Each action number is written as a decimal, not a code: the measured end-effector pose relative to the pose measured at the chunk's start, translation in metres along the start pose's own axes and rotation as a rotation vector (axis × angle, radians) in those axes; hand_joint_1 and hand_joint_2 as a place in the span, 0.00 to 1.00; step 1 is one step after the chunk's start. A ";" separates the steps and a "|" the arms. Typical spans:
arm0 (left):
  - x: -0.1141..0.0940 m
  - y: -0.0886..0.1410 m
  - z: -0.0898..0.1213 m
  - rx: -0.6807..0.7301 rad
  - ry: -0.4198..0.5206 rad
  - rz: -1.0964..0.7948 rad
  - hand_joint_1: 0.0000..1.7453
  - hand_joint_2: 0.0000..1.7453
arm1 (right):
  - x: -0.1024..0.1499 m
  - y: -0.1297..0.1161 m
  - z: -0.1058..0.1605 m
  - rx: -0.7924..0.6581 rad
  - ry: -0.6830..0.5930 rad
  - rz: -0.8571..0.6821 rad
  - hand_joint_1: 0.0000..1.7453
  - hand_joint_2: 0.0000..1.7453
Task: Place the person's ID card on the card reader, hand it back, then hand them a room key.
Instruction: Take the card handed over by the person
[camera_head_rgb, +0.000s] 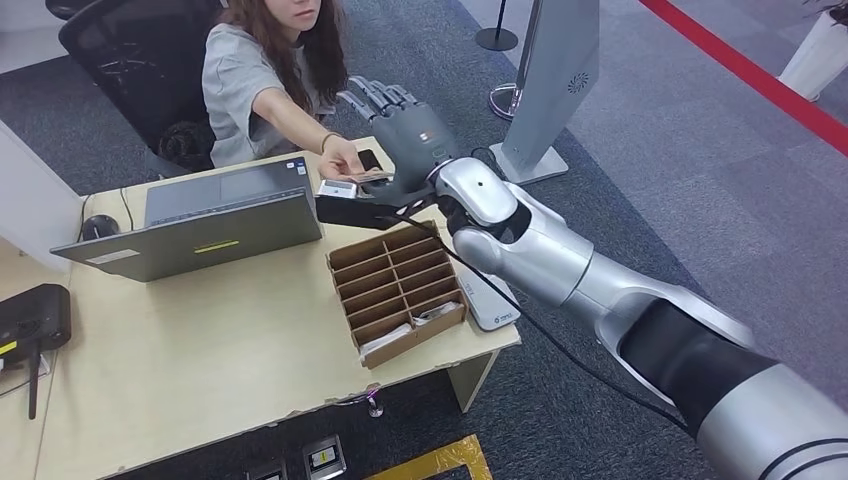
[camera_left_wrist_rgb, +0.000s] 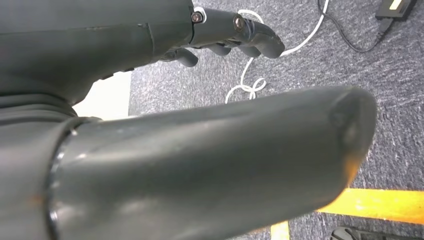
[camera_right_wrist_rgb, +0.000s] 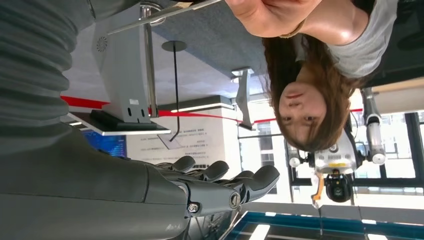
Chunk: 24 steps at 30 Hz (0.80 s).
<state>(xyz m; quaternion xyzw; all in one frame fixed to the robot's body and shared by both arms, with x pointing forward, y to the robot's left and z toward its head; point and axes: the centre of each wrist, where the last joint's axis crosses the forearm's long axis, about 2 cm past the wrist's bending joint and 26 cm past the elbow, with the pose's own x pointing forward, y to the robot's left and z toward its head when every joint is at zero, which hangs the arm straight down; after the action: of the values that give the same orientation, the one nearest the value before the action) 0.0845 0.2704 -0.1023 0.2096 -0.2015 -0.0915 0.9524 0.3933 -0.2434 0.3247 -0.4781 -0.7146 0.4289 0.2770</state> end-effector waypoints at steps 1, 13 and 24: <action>-0.001 0.000 0.000 0.000 0.001 -0.001 0.00 0.00 | 0.001 0.002 0.000 0.007 -0.003 -0.003 0.00 1.00; -0.004 0.000 0.001 -0.001 0.004 -0.007 0.00 0.00 | 0.004 0.015 0.002 0.029 0.009 -0.037 1.00 1.00; -0.004 -0.001 0.001 -0.002 0.002 -0.011 0.00 0.00 | 0.000 0.017 0.002 0.036 0.043 -0.050 1.00 1.00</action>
<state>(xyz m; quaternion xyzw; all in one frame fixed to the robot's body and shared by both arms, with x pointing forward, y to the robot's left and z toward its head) 0.0806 0.2705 -0.1030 0.2100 -0.1992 -0.0966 0.9523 0.3999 -0.2412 0.3088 -0.4642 -0.7122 0.4245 0.3116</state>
